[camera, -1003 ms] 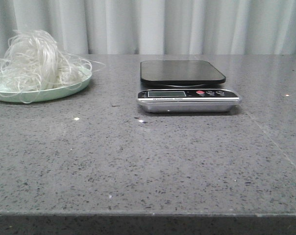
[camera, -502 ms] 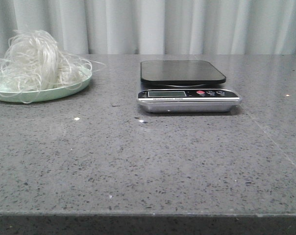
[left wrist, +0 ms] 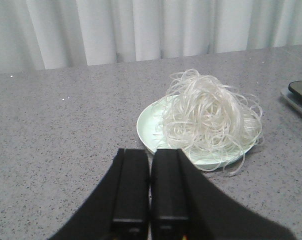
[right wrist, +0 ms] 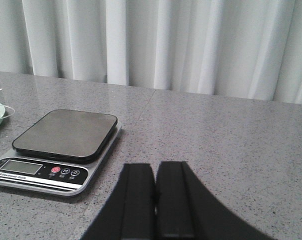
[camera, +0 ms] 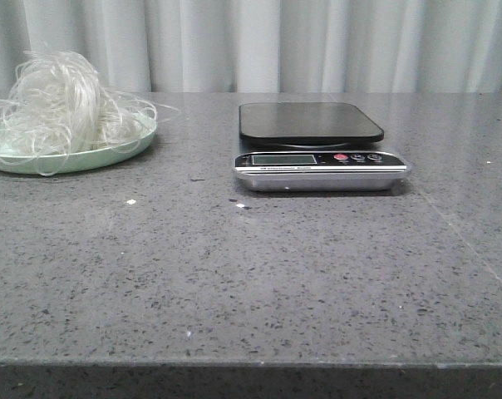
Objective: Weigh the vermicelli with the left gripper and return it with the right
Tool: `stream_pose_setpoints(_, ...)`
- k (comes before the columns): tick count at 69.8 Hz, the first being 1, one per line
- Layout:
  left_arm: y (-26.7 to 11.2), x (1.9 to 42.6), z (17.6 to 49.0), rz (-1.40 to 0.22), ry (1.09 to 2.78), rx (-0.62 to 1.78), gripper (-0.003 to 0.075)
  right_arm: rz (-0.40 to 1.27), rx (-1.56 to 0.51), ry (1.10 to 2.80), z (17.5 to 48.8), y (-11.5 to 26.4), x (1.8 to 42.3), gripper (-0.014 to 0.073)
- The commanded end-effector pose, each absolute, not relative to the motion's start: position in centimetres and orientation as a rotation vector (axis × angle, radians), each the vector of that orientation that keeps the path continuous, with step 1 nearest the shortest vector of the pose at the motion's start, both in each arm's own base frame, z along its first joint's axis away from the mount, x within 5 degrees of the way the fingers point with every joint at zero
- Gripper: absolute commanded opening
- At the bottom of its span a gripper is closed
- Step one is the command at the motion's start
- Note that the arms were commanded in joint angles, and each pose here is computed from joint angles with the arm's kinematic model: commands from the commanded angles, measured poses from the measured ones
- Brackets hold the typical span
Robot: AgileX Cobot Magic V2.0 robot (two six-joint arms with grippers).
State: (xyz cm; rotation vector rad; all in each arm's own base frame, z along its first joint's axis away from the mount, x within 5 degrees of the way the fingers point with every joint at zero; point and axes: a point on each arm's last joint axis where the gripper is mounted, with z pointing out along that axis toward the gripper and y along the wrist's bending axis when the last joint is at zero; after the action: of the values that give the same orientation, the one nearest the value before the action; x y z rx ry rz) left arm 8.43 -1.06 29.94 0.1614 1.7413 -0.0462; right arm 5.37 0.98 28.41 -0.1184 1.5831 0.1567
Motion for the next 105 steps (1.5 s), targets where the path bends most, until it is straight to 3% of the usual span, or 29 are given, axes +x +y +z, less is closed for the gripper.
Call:
stream_pose_setpoints(1,-1.0,8.1,31.1,-0.046,1.621,0.141,0.0136,0.134,-0.118,1.477,30.0,0.9,5.3,0.0151)
stream_pose_setpoints(27,-0.6,5.3,24.5,-0.037,1.534,0.134,0.0136,0.134,-0.118,1.477,30.0,0.9,5.3,0.0151)
stream_pose_setpoints(47,-0.6,5.4,21.0,-0.021,1.483,0.131,0.0136,0.133,-0.118,1.479,30.0,0.9,5.3,0.0151)
stream_pose_setpoints(105,-0.5,5.4,21.1,-0.020,1.470,0.129,0.0136,0.133,-0.118,1.477,30.0,0.9,5.3,0.0151)
